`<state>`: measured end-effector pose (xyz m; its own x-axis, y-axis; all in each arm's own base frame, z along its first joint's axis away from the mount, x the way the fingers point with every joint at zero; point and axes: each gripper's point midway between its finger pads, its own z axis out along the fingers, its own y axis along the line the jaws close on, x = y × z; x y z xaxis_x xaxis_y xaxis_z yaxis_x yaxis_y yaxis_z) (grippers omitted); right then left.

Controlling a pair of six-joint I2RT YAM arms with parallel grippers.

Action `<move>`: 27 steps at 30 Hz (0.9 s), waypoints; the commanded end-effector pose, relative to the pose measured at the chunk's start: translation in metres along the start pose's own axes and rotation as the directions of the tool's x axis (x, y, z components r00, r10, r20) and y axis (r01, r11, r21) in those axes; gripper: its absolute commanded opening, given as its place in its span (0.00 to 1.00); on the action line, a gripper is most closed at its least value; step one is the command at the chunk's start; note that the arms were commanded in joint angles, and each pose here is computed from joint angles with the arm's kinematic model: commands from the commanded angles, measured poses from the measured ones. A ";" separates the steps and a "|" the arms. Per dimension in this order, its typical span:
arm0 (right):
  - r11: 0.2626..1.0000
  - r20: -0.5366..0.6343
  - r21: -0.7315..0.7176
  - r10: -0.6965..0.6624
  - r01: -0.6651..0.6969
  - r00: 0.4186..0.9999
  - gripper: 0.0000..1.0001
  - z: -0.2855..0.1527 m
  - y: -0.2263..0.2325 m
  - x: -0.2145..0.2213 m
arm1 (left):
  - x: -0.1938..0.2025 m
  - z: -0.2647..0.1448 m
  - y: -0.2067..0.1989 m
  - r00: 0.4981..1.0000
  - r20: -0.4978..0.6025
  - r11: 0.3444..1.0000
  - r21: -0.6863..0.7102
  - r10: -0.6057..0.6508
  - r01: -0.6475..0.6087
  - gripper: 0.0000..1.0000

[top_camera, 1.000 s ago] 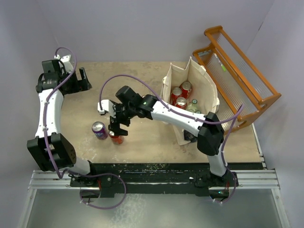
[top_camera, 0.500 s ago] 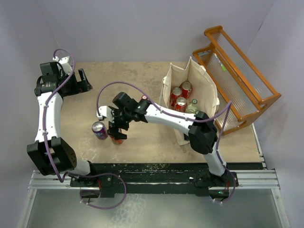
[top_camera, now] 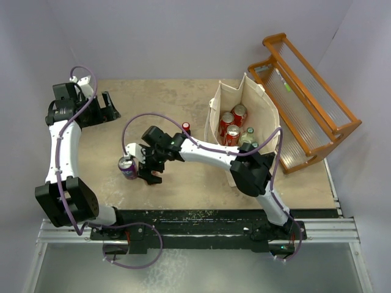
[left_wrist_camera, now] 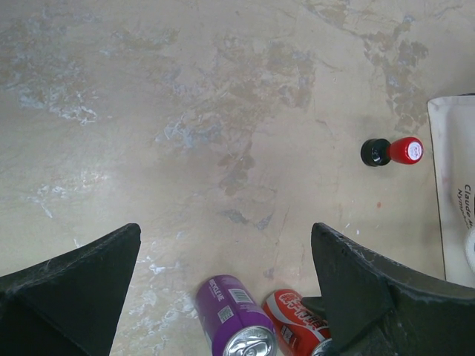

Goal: Place the beverage into the canvas bag
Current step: Pick up the drink from the center of the board.

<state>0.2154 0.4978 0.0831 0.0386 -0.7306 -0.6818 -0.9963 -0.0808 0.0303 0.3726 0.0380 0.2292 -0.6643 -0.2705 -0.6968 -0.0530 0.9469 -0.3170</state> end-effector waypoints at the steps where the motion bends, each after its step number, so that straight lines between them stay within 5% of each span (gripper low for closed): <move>1: 0.999 0.080 0.035 -0.018 0.015 0.997 0.92 -0.004 -0.006 -0.033 | -0.014 -0.016 -0.010 0.997 0.075 1.000 0.028 0.008 -0.010 0.99; 7: 0.999 0.083 0.037 -0.011 0.008 0.996 0.84 -0.003 -0.007 -0.035 | -0.012 -0.019 -0.012 0.997 0.077 0.999 0.033 0.020 -0.022 0.99; 15: 1.000 0.127 0.024 0.007 -0.010 0.992 0.40 -0.024 0.000 -0.057 | -0.015 -0.020 -0.018 0.994 0.099 0.996 0.072 0.053 -0.060 0.99; 27: 0.967 0.272 0.255 -0.100 0.028 0.957 0.12 -0.221 -0.023 -0.110 | -0.032 0.003 -0.092 0.974 0.143 0.940 0.268 0.177 -0.210 0.99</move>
<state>0.2230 0.4691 0.1638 0.0036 -0.7056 -0.7086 -1.0000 -0.0062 0.0011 0.3817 -0.0088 0.2497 -0.6258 -0.1887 -0.7568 0.1424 0.9263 -0.3487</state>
